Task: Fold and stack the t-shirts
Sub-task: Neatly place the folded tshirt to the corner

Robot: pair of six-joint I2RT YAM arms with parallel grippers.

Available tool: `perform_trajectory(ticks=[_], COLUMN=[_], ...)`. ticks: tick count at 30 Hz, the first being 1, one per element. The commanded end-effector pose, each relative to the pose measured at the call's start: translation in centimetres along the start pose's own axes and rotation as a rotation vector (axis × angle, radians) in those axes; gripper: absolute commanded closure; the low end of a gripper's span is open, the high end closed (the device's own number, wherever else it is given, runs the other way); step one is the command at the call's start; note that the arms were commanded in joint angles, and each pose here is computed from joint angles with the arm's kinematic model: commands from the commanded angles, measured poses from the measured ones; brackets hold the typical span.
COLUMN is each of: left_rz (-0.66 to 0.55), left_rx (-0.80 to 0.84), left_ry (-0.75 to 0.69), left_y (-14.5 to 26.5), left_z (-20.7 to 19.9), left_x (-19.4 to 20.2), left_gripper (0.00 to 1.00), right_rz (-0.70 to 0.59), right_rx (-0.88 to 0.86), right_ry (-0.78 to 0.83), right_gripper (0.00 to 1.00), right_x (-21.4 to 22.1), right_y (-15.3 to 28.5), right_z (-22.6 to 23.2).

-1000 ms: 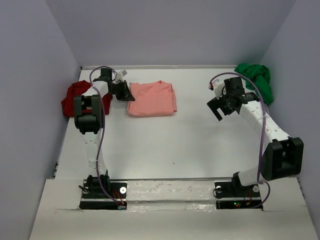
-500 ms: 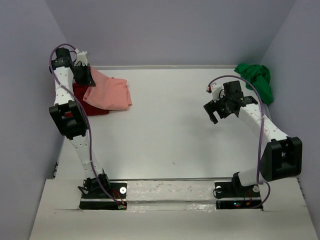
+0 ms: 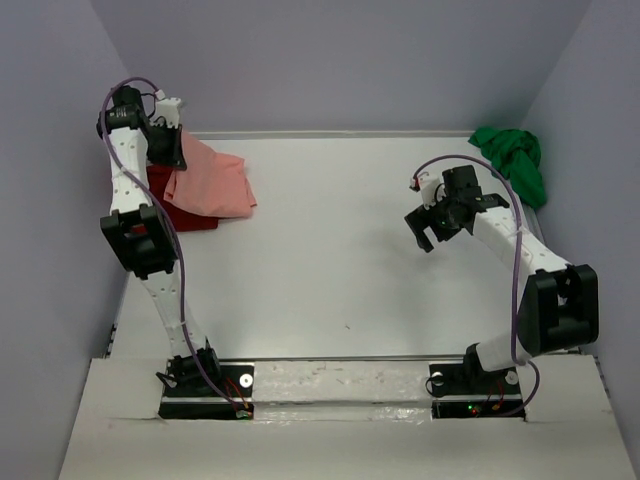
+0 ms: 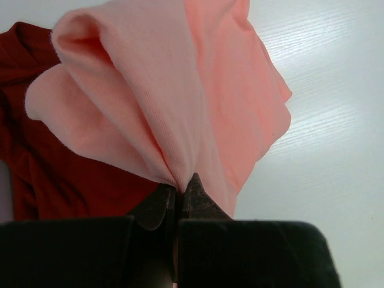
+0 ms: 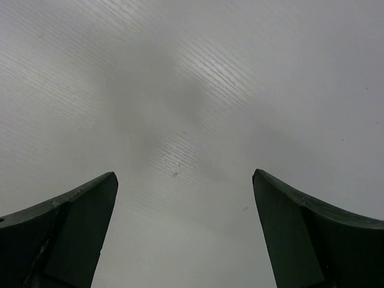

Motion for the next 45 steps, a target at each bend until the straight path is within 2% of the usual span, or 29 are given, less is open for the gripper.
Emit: perform_trajectory(ticks=[1,15,27,33,45], left_rz=[-0.065,-0.088,-0.112,-0.077,-0.025], left_rx=[-0.082,-0.228,-0.286,-0.291,-0.332], left_ry=[-0.069,-0.130,-0.151,-0.121,-0.096], left_y=[5.3,9.9,12.5,11.7,5.9], left_z=[-0.1,2.1,2.8,4.7,10.2], left_x=[-1.8,-2.0,-1.9,-0.2,3.5], left_gripper=[1.00,1.00,1.00,1.00,1.00], right_rz=[-0.037,0.003,0.031,0.044,0.090], right_rx=[0.016,0.042,0.048,0.051,0.056], right_ry=[0.004,0.005,0.008,0.007,0.003], right_gripper=[0.00,0.00,0.00,0.00,0.00], right_x=[-0.5,0.1,0.5,0.8,1.6], right_y=[-0.1,-0.9,-1.6,-1.9,-2.8], right_z=[-0.3,-0.7,-0.9,-0.9,-1.1])
Point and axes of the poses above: each gripper's point midway between its finger pads, its own y axis back along the fingers, its own z axis along the line the jaws close on, x = y × z, the point moved 5 cm from there along y, back along the fingers, and after that the axes turned 9 degrees about -y, right-handed, at the moved point
